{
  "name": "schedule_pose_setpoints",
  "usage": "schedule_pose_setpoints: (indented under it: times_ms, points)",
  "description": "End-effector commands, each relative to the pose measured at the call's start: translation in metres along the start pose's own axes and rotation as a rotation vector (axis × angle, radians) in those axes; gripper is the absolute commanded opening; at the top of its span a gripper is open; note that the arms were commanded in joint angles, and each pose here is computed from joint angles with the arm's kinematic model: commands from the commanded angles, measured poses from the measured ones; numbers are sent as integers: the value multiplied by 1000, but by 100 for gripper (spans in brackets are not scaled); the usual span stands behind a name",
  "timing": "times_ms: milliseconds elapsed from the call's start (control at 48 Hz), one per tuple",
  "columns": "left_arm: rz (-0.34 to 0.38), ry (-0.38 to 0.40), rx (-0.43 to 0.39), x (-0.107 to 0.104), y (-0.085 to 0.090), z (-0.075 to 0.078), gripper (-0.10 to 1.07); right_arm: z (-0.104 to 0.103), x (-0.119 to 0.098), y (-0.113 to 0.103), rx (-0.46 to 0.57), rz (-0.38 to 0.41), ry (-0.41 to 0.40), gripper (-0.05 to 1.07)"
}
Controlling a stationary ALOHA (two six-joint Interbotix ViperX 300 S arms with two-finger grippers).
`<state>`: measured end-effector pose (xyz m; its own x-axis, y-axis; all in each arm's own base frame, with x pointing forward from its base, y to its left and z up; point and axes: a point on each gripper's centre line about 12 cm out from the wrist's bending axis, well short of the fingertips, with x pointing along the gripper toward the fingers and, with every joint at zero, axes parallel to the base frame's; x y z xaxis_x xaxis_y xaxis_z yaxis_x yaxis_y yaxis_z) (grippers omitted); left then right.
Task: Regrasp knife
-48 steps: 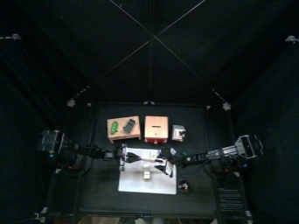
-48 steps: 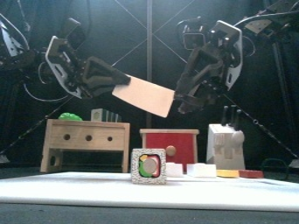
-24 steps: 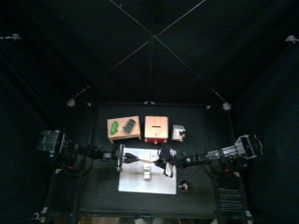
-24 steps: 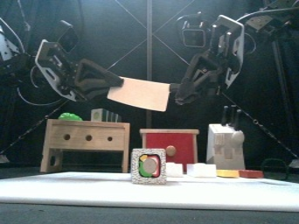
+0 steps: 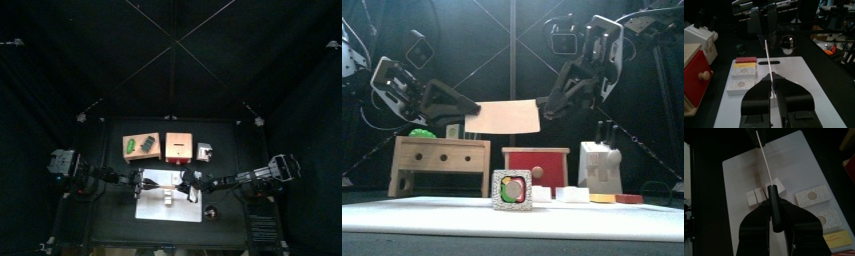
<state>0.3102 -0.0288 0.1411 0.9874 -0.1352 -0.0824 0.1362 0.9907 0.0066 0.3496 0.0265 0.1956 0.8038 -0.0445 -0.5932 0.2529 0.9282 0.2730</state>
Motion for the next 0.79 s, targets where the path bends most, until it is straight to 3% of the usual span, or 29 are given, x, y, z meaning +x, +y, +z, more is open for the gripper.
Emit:
schedule_pose_setpoints:
  times_ms: [0,375,646,771]
  points:
    - [-33,-26,6,4,-8,6,44,15,-3,-8,43,-21,-37,46]
    - [-43,-29,5,3,-12,7,44,11,6,-23,38,-44,-17,46]
    - [-49,-29,4,4,-14,7,44,12,12,-29,3,50,-3,46]
    - [-54,-34,4,6,-15,8,44,15,11,-37,-6,53,-9,46]
